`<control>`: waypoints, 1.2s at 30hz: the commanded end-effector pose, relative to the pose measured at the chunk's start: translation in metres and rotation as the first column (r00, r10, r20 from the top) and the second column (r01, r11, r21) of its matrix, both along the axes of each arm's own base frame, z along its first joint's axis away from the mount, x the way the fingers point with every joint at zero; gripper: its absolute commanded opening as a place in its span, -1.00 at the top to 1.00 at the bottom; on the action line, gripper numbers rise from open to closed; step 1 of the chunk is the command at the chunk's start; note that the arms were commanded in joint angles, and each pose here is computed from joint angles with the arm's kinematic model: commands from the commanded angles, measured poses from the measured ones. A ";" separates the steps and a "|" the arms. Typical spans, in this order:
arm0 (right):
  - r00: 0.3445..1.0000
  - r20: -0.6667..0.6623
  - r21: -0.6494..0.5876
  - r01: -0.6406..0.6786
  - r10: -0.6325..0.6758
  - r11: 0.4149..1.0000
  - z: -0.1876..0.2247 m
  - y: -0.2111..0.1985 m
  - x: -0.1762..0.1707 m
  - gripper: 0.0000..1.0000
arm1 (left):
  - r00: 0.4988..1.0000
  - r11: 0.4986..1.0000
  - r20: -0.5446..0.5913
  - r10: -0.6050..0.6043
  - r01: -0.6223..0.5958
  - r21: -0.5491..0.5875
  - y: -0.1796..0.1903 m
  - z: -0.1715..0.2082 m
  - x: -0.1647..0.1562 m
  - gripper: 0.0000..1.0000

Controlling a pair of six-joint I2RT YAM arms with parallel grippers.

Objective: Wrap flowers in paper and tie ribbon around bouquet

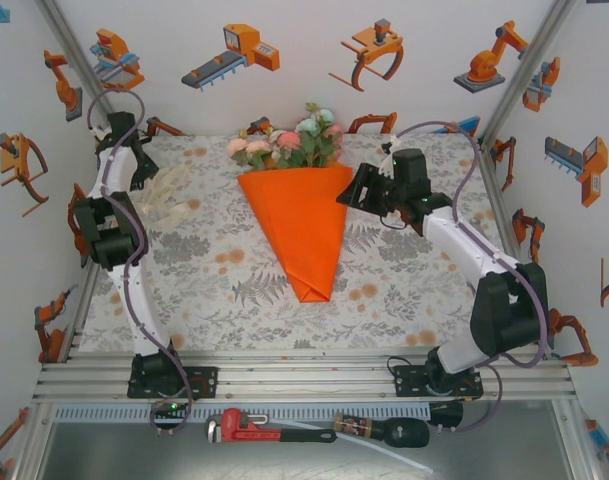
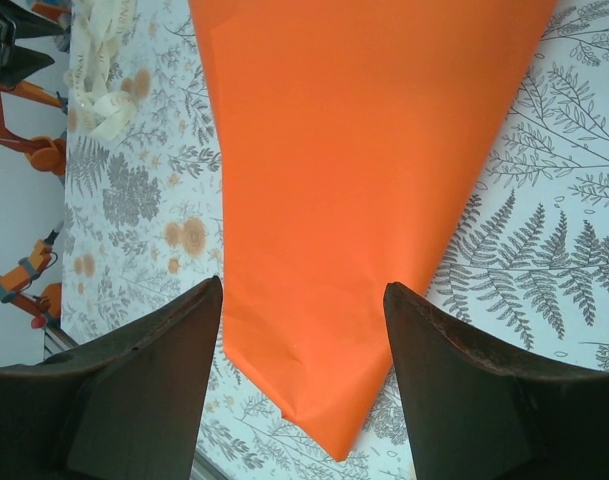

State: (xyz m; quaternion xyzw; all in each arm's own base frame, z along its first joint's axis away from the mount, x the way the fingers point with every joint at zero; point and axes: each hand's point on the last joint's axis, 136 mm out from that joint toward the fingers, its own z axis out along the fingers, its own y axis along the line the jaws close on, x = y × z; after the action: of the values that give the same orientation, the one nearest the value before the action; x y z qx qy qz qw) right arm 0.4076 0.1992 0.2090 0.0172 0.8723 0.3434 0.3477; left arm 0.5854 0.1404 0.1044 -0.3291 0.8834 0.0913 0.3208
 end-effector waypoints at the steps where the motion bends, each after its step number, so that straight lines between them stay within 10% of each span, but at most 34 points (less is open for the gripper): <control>1: 1.000 0.021 -0.015 0.000 0.001 1.000 0.004 -0.005 -0.001 -0.24 | 0.979 0.985 -0.116 -0.169 0.167 -0.031 -0.014 -0.020 0.002 -0.10; 9: 1.000 0.027 -0.005 0.001 -0.001 1.000 0.011 -0.005 -0.003 -0.24 | 0.948 0.967 -0.187 -0.256 0.248 -0.065 -0.021 -0.039 0.004 0.16; 13: 0.999 0.037 0.006 0.007 -0.007 1.000 0.019 -0.006 -0.004 -0.24 | 0.956 0.970 -0.168 -0.242 0.234 -0.068 -0.021 -0.027 0.002 0.72; 22: 0.996 0.091 0.027 0.014 -0.016 1.000 0.042 -0.007 -0.004 -0.24 | 0.968 0.942 0.103 -0.231 0.248 -0.226 -0.086 0.111 -0.025 1.00; 29: 0.953 0.292 0.056 -0.103 0.082 0.993 0.100 0.015 0.000 -0.30 | 0.747 0.761 0.570 -0.343 0.576 -0.298 -0.239 0.275 -0.080 0.99; 36: 0.794 0.518 0.002 -0.375 0.320 0.927 0.155 0.106 -0.023 -0.42 | 0.574 0.630 0.713 -0.403 0.739 -0.239 -0.331 0.337 -0.125 0.98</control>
State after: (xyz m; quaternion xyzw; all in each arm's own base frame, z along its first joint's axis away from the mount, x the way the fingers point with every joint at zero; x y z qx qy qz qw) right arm 0.3984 0.2652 0.3171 -0.1234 0.7838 0.4129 0.4472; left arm 0.4445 -0.1757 0.4658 -0.0793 0.7753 -0.3523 0.5182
